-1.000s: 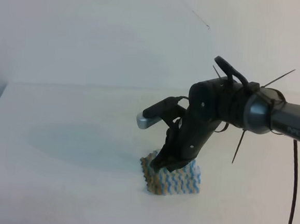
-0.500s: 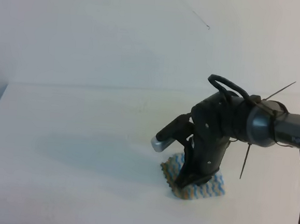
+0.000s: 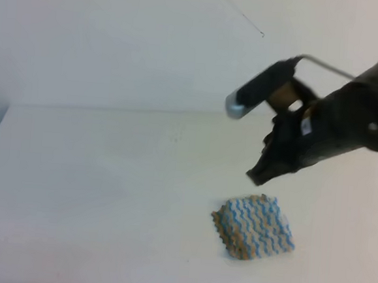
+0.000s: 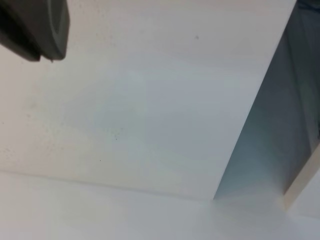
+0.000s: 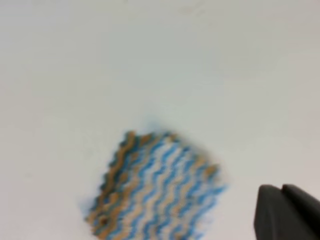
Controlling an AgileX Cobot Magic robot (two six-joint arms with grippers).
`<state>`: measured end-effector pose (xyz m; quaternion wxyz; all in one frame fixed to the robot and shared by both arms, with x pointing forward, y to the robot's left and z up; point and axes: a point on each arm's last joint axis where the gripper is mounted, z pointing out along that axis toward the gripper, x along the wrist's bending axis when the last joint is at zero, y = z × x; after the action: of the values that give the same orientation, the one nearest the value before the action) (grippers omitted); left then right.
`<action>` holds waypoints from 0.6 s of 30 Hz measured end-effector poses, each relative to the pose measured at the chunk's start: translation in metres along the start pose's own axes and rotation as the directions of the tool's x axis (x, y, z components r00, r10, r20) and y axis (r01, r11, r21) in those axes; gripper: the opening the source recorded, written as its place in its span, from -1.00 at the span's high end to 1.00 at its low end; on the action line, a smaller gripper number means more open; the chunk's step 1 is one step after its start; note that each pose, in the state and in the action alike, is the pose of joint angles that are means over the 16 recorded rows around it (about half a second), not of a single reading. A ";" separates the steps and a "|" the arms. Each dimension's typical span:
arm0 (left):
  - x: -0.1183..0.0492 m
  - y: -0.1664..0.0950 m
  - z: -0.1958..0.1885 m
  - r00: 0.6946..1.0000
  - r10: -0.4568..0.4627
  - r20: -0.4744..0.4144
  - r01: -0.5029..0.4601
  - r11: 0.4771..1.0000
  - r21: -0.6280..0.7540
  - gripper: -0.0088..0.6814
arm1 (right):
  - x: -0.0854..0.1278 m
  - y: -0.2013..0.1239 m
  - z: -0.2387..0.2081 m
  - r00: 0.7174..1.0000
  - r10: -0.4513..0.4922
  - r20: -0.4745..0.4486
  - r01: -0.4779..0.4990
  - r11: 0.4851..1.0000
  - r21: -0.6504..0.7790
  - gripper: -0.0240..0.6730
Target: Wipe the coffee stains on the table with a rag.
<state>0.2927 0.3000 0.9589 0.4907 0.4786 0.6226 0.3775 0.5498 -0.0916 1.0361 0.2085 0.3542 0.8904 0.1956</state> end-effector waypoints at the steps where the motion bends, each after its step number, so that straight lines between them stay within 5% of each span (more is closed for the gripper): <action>1: 0.000 0.000 0.000 1.000 0.000 0.000 0.000 1.000 0.000 0.98 | -0.004 0.000 -0.017 1.000 0.004 0.026 -0.003 0.999 -0.035 0.92; 10: 0.000 0.000 0.000 1.000 0.001 0.000 -0.001 1.000 0.000 0.98 | -0.027 -0.047 -0.146 0.961 0.131 0.244 -0.056 0.956 -0.289 0.92; 18: 0.000 0.000 0.000 1.000 0.001 0.000 -0.001 1.000 0.001 0.98 | -0.012 -0.137 -0.188 0.932 0.295 0.209 -0.170 0.868 -0.467 0.92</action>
<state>0.2927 0.3000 0.9588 0.4903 0.4790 0.6227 0.3774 0.3866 -0.2303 1.1281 0.3792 0.4268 0.7352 0.3654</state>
